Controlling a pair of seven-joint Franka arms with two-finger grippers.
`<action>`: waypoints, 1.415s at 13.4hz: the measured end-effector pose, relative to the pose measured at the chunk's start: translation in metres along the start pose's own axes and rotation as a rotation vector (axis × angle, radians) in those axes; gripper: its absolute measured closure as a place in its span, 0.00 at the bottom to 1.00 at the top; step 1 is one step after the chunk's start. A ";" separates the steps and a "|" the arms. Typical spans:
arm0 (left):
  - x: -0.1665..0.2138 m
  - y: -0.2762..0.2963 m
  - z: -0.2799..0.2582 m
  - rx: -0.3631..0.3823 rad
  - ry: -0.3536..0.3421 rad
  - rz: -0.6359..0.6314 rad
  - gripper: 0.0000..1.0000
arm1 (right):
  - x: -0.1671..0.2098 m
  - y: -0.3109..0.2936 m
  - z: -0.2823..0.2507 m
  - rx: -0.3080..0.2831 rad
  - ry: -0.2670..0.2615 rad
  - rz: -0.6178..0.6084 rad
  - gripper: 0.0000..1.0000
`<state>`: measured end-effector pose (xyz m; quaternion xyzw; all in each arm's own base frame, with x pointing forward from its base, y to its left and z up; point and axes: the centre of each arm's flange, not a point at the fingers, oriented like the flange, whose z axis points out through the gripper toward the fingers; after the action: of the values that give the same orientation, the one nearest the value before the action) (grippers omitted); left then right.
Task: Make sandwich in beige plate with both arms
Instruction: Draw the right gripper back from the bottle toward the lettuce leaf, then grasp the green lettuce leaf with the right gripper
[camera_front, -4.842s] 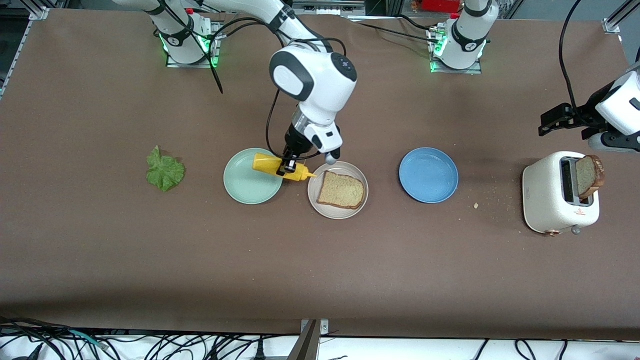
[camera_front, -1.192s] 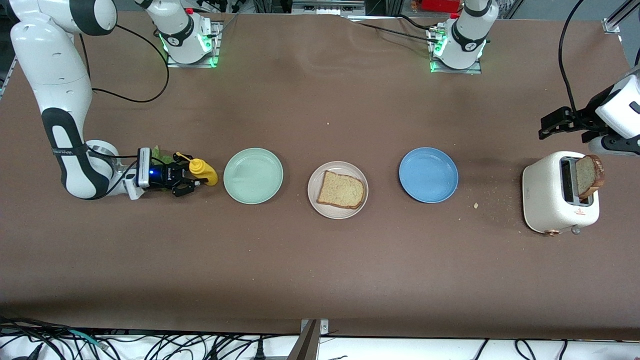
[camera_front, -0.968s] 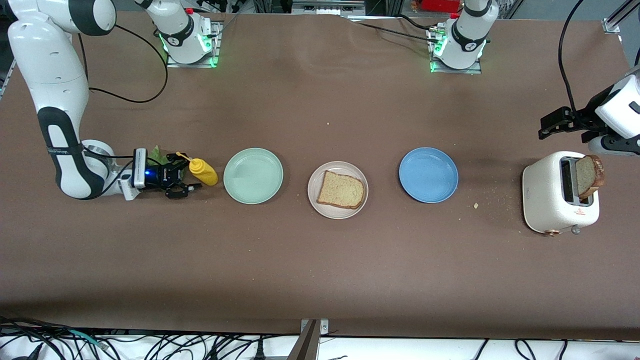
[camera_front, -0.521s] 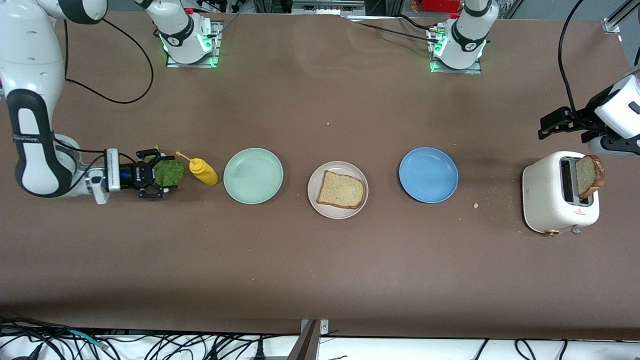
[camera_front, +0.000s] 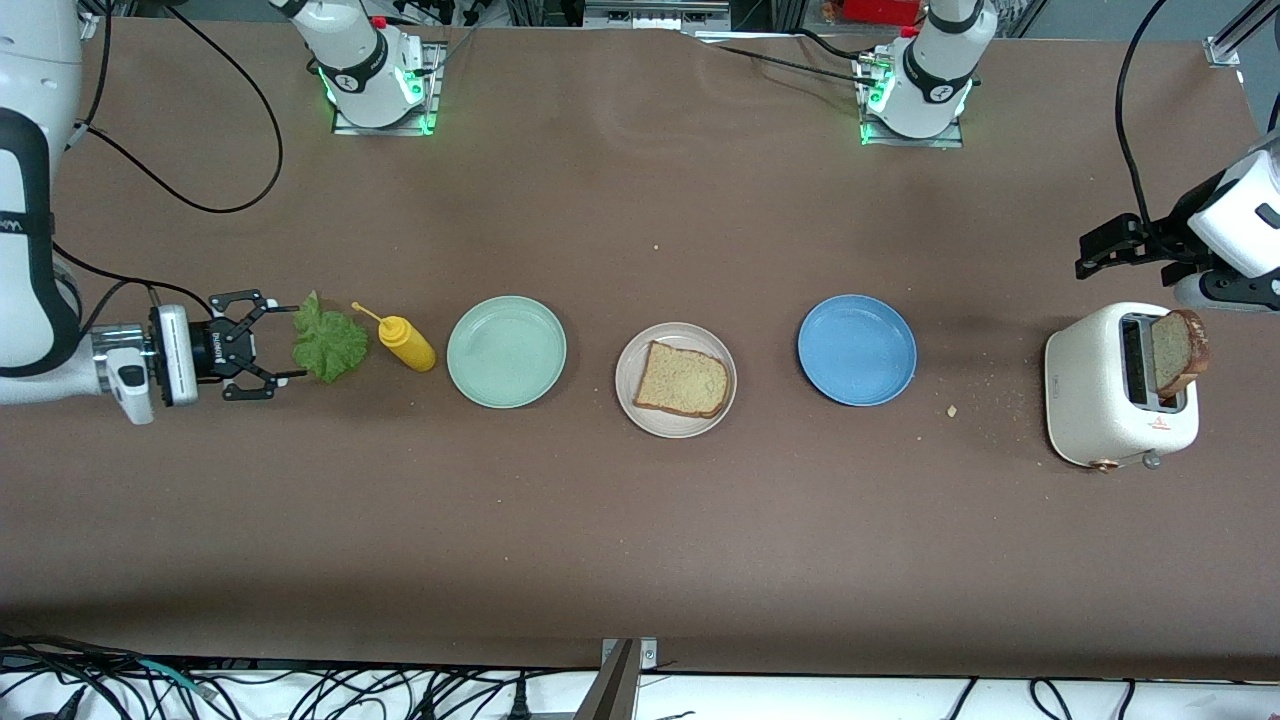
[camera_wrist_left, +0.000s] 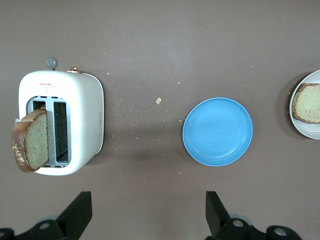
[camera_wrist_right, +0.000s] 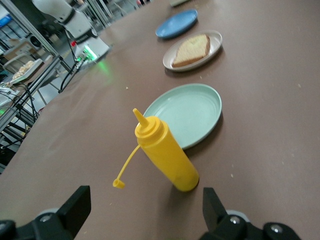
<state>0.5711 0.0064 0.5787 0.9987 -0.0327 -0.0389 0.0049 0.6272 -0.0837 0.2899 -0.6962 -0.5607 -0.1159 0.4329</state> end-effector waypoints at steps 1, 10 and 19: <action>0.000 0.000 0.000 0.000 0.000 0.000 0.00 | 0.021 -0.004 -0.010 -0.013 -0.073 0.059 0.00; 0.000 0.002 0.001 0.000 -0.002 0.003 0.00 | 0.123 -0.032 -0.027 -0.207 -0.454 0.499 0.00; 0.000 0.002 0.001 0.000 -0.003 0.003 0.00 | 0.086 -0.012 0.015 -0.462 -0.606 0.878 0.00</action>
<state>0.5713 0.0046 0.5773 0.9986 -0.0343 -0.0402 0.0049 0.6413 -0.0139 0.3420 -0.9420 -0.2786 0.1597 0.0976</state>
